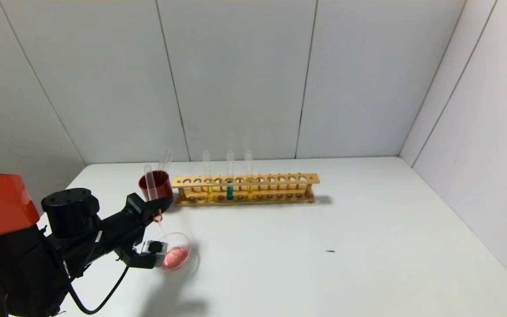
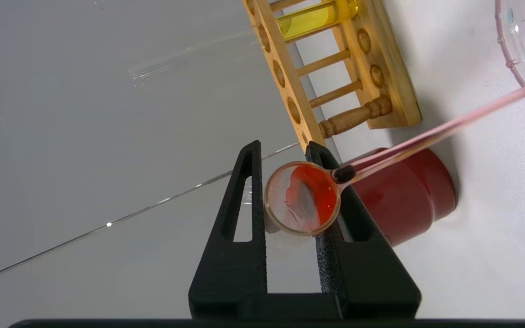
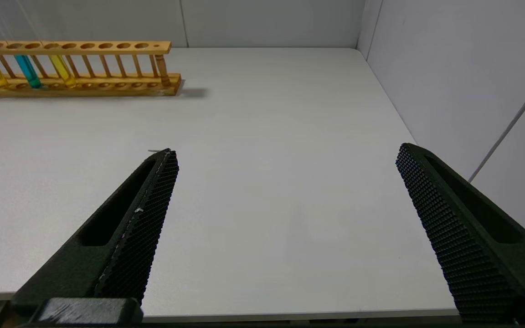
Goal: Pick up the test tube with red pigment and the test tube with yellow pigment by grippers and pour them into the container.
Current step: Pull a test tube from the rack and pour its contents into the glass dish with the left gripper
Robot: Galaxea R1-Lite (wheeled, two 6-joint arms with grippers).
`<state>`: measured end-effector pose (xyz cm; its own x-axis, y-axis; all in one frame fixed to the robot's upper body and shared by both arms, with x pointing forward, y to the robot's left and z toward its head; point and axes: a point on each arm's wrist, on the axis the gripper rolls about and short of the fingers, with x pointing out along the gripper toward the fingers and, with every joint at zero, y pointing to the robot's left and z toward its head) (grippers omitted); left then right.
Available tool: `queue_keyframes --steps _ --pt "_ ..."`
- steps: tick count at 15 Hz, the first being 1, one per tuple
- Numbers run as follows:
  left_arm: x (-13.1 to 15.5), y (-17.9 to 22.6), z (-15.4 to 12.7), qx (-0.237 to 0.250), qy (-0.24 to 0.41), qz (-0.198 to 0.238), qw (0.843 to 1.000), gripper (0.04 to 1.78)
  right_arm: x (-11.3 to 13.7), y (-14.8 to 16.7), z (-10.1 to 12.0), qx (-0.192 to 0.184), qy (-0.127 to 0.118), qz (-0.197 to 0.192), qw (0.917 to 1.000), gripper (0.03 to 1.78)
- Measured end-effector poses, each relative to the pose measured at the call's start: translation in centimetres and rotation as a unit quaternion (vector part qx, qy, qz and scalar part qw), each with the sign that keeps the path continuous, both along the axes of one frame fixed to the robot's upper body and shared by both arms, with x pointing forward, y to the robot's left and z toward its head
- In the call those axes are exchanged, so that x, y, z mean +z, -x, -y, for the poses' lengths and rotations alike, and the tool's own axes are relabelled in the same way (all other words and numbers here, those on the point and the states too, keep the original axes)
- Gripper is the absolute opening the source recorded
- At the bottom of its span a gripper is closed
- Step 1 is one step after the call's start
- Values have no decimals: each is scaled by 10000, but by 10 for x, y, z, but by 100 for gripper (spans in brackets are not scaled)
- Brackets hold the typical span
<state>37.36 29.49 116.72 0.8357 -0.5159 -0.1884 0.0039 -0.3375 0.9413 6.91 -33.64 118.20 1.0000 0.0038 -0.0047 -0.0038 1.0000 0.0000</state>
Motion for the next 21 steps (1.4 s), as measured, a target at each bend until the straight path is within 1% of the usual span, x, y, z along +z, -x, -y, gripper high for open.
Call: queue_keyframes --steps 7,9,16,21 --pt "3 2 3 -74 -1 48 10000 35 0 0 0 2 0 0 10000 175" --pt "5 4 3 -112 -117 139 9998 35 0 0 0 2 0 0 10000 175" --pt "7 10 8 -232 -245 206 9992 35 0 0 0 2 -2 0 10000 175" --pt "9 9 11 -371 -662 544 9956 35 0 0 0 2 -2 0 10000 175"
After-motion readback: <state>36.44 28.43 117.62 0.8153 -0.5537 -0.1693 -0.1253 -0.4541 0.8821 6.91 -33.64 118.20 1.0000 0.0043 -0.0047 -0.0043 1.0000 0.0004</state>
